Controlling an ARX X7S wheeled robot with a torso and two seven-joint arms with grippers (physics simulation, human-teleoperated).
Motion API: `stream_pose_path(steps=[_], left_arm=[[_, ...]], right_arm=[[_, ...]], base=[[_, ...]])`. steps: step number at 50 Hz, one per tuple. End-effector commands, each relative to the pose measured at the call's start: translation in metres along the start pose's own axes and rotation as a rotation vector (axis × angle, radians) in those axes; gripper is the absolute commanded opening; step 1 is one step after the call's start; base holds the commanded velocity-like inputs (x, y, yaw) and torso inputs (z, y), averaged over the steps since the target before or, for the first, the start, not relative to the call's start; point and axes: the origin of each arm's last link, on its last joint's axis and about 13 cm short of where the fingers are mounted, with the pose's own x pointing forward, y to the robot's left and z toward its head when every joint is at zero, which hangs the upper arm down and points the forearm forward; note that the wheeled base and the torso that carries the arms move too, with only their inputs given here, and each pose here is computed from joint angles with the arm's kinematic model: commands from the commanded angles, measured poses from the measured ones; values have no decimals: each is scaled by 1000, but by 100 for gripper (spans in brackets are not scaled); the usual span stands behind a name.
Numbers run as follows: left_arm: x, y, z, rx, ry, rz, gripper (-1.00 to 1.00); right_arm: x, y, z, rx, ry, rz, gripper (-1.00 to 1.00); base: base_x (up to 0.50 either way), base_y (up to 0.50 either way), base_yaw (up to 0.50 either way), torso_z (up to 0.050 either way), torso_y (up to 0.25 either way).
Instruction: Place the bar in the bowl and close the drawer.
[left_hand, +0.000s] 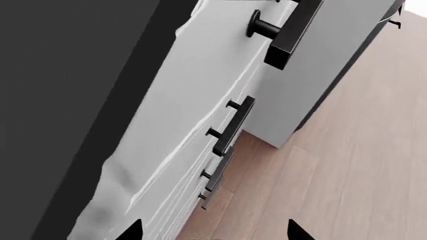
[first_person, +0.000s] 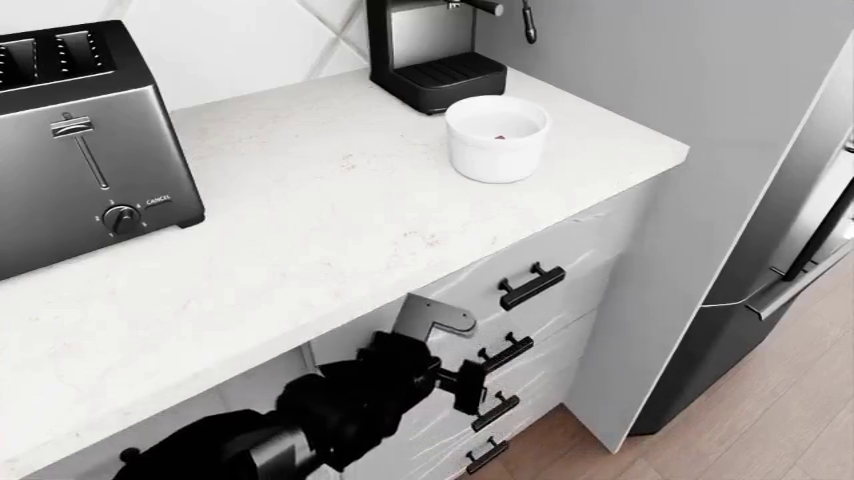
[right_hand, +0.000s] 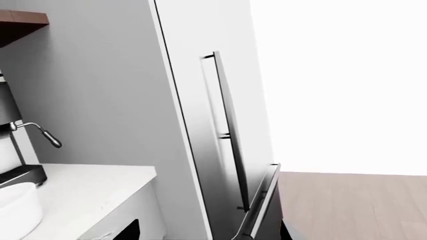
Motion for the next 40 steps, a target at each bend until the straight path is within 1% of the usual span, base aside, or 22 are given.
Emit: stream_pose_path(steps=[1,7,11,17,23,29,33,37,40], left_arm=[[0,22,1,-105,-14,145,100],[1,24,-6,-172,3,181,100],[1,25,-11,-238,19,207,100],[1,30,-16,-293,30,258,100],[1,38,-15,-349,9,373,100],[0,45,-10,-406,-34,454,100],[0,50,-4,-462,-75,535,100],[0,53,-2,-524,-96,611,100],[0,55,-1,-553,-108,665,100]], right_arm=[[0,0,-1,25,-7,-10,100],[-1,0,0,23,-12,-9,100],[-2,0,0,23,-12,-8,100],[-2,0,-1,22,-10,-7,100],[-1,2,-2,22,-7,-2,100],[-2,2,-3,21,-7,-1,100],[-2,2,-3,21,-7,1,100],[-2,3,-3,21,-6,2,100],[-2,3,-3,20,-6,3,100]], base=[[0,0,0,0,0],[0,0,0,0,0],[0,0,0,0,0],[0,0,0,-2,0],[0,0,0,-2,0],[0,0,0,0,0],[0,0,0,0,0],[0,0,0,0,0],[0,0,0,0,0]])
